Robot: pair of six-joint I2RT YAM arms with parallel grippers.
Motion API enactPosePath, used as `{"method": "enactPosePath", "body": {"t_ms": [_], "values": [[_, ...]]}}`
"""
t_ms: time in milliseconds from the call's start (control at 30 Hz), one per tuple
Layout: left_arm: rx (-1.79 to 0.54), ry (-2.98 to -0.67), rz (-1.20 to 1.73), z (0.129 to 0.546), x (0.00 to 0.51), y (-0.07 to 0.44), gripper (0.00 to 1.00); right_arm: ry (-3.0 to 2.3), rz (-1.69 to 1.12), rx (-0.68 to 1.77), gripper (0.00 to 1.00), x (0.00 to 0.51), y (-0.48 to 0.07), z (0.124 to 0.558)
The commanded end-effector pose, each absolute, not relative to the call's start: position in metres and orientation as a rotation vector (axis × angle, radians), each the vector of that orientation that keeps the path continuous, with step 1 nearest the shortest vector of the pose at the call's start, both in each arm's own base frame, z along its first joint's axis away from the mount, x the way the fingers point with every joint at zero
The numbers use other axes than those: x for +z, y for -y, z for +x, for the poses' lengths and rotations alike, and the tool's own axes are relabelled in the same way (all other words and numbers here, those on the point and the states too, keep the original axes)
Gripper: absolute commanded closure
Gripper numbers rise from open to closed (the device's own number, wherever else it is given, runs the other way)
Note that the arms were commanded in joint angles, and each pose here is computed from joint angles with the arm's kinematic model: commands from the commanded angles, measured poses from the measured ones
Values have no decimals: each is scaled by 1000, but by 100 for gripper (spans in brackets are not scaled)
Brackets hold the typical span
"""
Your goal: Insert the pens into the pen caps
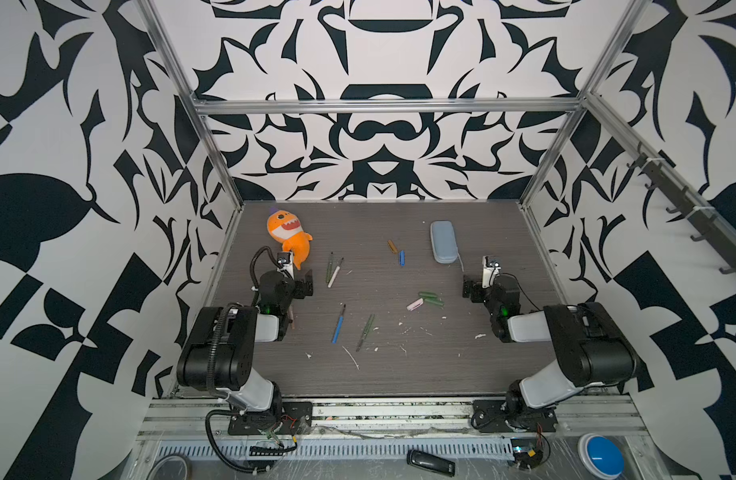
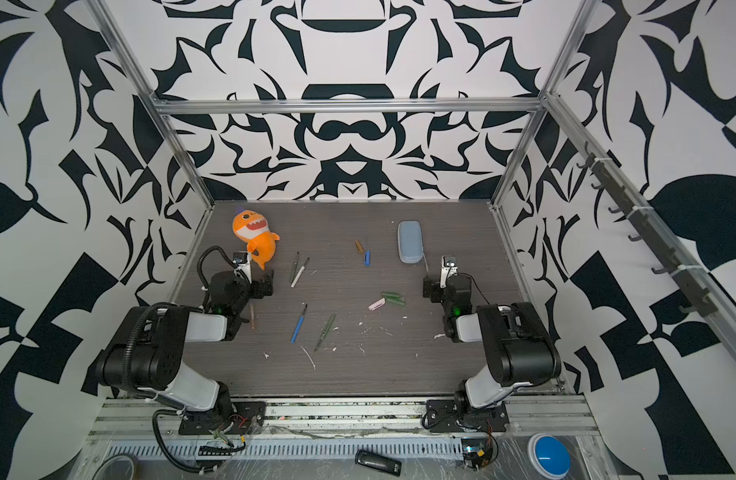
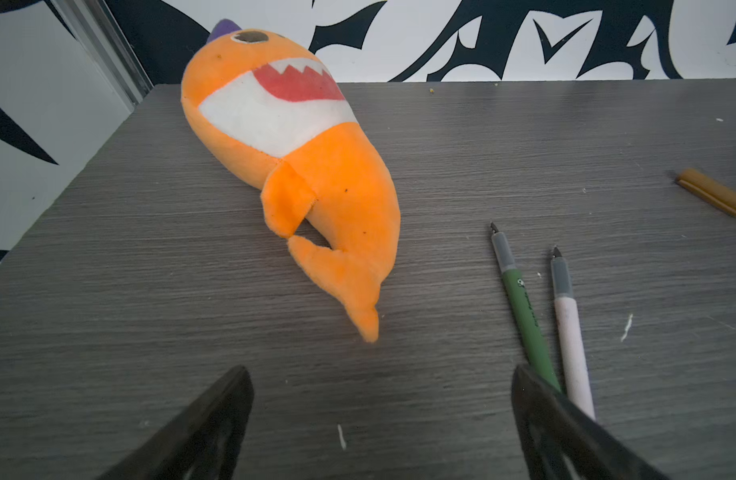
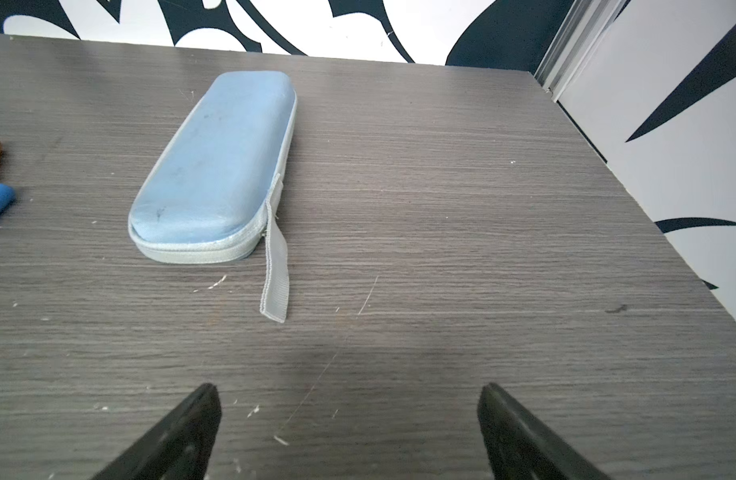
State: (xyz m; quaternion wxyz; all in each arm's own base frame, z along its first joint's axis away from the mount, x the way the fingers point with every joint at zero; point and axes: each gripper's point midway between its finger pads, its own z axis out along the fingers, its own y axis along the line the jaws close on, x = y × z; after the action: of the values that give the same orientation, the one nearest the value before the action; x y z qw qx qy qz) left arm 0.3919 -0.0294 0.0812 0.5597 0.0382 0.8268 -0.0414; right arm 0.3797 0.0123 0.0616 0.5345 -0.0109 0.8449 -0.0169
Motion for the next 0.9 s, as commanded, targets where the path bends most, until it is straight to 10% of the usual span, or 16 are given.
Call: {"method": "enactPosePath", "body": {"t_ms": [0,867], "values": [[-99,-1929,100,393,86,29,1,-1954,-33,-37,0,78,-15,387],[-104,-1928,105,393,86,30,1,-1958,-33,-37,0,77,-15,387]]}}
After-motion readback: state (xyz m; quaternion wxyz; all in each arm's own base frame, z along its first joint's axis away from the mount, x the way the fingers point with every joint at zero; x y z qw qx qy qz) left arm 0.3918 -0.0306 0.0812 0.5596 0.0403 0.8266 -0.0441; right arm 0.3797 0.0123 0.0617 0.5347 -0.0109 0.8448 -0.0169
